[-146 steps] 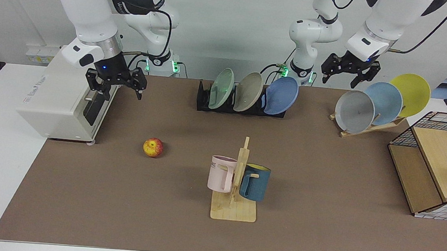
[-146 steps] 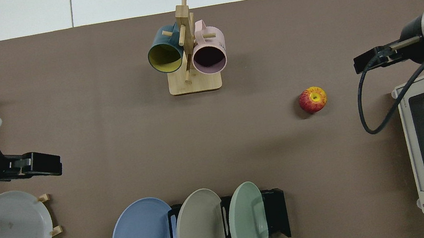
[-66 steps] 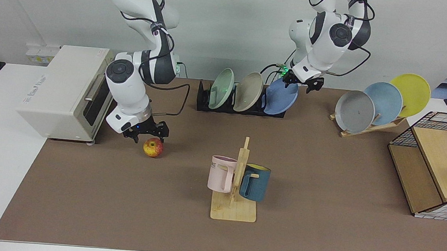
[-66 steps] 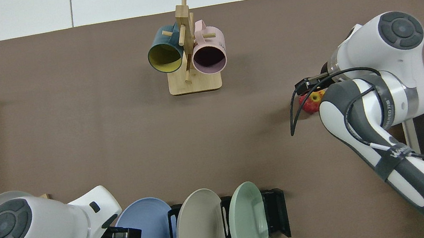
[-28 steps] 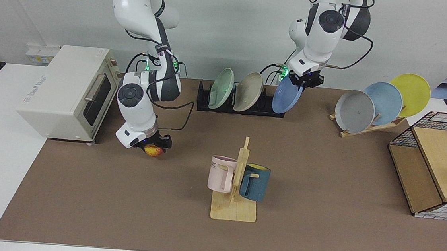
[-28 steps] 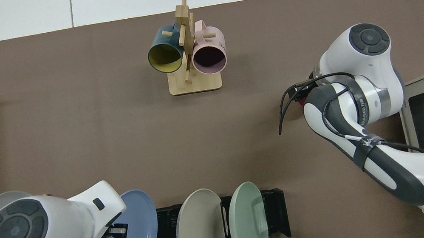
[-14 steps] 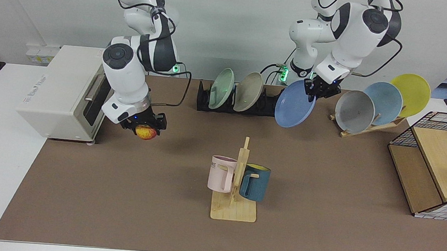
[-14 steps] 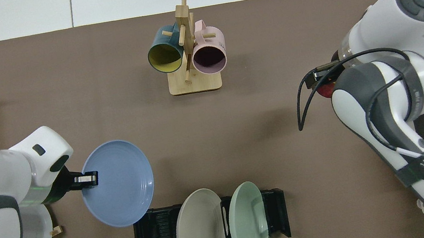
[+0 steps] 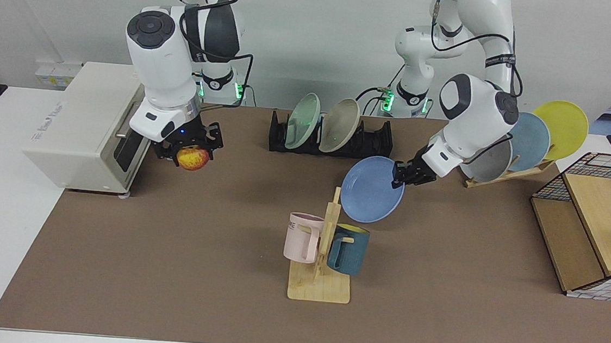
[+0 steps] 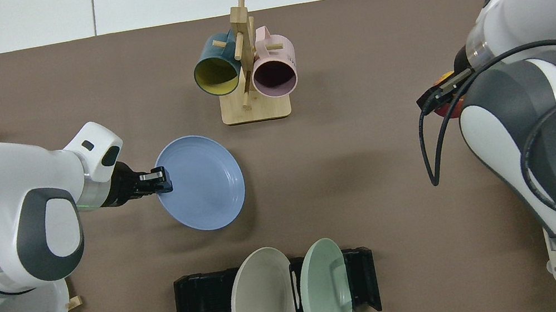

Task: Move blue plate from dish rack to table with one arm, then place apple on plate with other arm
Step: 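Lift the blue plate out of the rack with the left gripper, then set the blue plate on the table and open the left gripper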

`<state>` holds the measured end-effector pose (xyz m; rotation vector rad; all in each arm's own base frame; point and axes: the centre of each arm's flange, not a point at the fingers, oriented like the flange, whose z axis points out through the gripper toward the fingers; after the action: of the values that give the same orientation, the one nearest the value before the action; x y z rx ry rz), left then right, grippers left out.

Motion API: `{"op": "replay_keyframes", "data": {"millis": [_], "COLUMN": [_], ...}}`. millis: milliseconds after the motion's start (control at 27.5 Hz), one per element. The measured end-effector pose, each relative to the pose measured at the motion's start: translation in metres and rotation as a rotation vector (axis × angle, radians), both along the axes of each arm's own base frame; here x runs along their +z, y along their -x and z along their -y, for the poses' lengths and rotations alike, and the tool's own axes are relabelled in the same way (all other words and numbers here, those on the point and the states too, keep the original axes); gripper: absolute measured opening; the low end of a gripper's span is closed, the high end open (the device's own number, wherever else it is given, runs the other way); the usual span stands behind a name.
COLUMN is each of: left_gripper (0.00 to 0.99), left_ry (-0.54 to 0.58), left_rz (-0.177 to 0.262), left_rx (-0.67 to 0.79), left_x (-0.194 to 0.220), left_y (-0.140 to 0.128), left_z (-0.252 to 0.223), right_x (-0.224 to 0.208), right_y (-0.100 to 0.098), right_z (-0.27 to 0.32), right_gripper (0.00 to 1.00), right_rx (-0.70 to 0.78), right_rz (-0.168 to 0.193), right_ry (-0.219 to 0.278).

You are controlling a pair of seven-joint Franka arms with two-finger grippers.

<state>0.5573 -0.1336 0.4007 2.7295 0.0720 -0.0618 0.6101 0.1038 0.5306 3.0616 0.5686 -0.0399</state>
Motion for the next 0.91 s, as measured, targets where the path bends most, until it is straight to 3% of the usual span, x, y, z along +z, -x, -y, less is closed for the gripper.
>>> {"op": "replay_keyframes", "data": {"millis": [109,400,509,618,655,836,909], "left_gripper": [0.11,0.11,0.154,0.313,0.414,0.648,0.802], "left_ry": [0.035,0.058,0.056,0.052,0.05,0.048,0.048], "left_rz": [0.015,0.027,0.039,0.052,0.054,0.055,0.056], "left_rx": [0.022,0.017,-0.001,-0.01,-0.012,-0.015,-0.014], "left_x": [-0.013,-0.035,-0.039,-0.044,-0.045,-0.048,-0.047], "left_y": [-0.005,-0.003,0.002,0.009,0.011,0.013,0.013], "left_z": [0.016,0.059,0.074,0.087,0.09,0.093,0.092], "right_x": [0.003,0.01,0.011,0.012,0.012,0.012,0.012], "right_y": [0.001,0.003,0.001,0.001,0.001,0.0,0.0], "right_z": [-0.01,-0.045,-0.047,-0.046,-0.046,-0.045,-0.046], "right_gripper": [0.79,0.79,0.79,0.79,0.79,0.79,0.79], "right_rx": [0.107,0.324,0.382,0.391,0.389,0.344,0.313], "right_rz": [0.005,0.063,0.077,0.081,0.081,0.084,0.087], "right_ry": [-0.003,0.036,0.044,0.047,0.047,0.046,0.044]}}
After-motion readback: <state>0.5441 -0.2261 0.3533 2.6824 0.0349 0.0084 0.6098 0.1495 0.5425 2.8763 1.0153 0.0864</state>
